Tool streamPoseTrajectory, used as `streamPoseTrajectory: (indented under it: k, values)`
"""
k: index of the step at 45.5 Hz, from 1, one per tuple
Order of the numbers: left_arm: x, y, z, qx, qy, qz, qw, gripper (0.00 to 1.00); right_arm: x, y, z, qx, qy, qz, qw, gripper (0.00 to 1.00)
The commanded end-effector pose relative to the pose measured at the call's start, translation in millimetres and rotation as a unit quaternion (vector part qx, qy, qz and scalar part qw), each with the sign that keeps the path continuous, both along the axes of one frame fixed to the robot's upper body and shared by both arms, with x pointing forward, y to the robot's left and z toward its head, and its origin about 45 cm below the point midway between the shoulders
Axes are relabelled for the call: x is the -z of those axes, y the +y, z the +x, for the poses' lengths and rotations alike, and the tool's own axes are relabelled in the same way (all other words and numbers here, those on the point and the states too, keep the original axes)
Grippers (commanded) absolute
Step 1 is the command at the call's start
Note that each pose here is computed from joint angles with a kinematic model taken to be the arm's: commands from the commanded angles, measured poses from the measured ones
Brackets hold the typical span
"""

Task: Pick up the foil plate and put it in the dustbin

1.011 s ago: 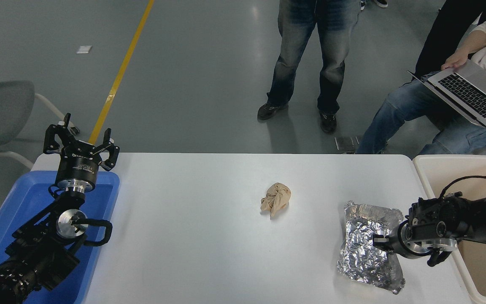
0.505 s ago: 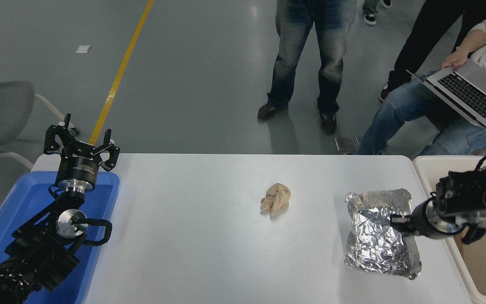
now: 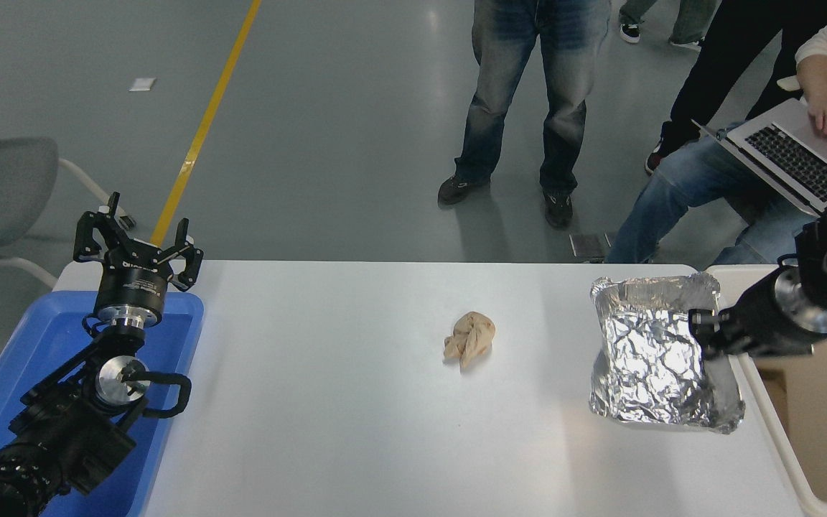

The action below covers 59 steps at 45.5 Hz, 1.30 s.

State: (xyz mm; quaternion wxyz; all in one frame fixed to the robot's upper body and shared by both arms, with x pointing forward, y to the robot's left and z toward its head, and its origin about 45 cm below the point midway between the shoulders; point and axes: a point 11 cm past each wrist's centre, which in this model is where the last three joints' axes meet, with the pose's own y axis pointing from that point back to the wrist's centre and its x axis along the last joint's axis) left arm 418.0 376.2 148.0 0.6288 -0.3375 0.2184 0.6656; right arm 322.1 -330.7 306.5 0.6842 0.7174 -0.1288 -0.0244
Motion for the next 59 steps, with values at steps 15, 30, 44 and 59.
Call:
streamPoseTrajectory:
  k: [15,30,44,59]
  values:
    - [-0.1,-0.1,0.1,0.0,0.0,0.0,1.0,0.99,-92.6,28.3,6.0,-0.04,-0.018,0.041,0.998,0.0]
    - [0.5,0.1,-0.4,0.0,0.001,0.0,1.0,0.99,-89.8,-44.3,5.4,0.06,-0.043,0.049,0.996,0.0]
    - [-0.1,-0.1,0.1,0.0,0.0,0.0,1.0,0.99,-40.6,-192.5,-8.0,0.272,-0.126,-0.019,0.954,0.0]
    - [1.1,-0.3,-0.5,0.0,0.001,-0.001,1.0,0.99,71.7,-264.2,-28.0,0.356,-0.157,-0.116,0.914,0.0]
